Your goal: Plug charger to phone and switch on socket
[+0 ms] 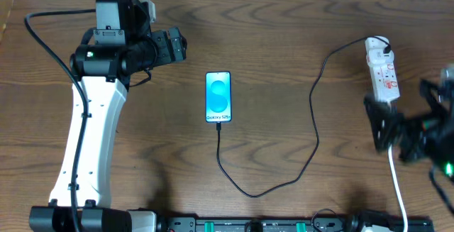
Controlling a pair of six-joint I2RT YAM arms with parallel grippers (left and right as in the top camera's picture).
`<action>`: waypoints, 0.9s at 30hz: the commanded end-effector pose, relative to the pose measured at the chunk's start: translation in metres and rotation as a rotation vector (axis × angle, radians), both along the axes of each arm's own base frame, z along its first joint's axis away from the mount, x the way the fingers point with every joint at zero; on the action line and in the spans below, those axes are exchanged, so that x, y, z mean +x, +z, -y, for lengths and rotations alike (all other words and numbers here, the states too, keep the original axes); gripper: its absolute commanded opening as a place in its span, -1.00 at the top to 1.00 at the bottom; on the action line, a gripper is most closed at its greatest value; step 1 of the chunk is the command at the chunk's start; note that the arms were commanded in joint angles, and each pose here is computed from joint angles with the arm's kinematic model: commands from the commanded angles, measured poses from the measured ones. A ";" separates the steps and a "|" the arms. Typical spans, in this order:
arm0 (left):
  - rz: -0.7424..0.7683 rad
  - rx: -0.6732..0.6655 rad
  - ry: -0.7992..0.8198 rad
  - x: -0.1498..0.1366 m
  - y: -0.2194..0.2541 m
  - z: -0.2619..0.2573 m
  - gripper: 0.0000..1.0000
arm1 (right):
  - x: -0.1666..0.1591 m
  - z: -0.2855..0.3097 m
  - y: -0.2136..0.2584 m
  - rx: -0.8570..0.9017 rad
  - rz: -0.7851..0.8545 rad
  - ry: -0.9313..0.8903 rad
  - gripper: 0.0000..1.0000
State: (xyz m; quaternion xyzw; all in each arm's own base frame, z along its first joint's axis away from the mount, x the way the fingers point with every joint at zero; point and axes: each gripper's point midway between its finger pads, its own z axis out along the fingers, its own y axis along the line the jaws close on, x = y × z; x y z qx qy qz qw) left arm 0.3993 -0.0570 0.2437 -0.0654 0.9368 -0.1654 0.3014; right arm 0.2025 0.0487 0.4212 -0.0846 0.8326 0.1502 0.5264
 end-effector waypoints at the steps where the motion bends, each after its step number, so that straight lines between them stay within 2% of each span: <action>1: 0.001 0.010 0.013 0.001 0.001 -0.004 -0.90 | -0.029 0.003 -0.001 -0.043 0.027 -0.041 -0.98; 5: 0.001 0.010 0.014 0.001 0.001 -0.004 -0.90 | -0.053 0.015 -0.007 -0.085 0.027 -0.126 -0.98; 10: 0.001 0.010 0.014 0.001 0.001 -0.004 -0.90 | -0.055 0.020 -0.011 -0.120 0.029 -0.151 -0.99; 15: 0.001 0.010 0.013 0.001 0.001 -0.004 -0.90 | -0.037 0.022 -0.040 -0.138 0.024 -0.132 -0.98; 20: 0.001 0.010 0.013 0.001 0.001 -0.004 -0.90 | -0.009 0.014 -0.069 -0.158 0.213 -0.070 -0.99; 27: 0.001 0.010 0.013 0.001 0.001 -0.004 -0.90 | 0.011 0.011 -0.163 -0.229 0.314 -0.028 -0.99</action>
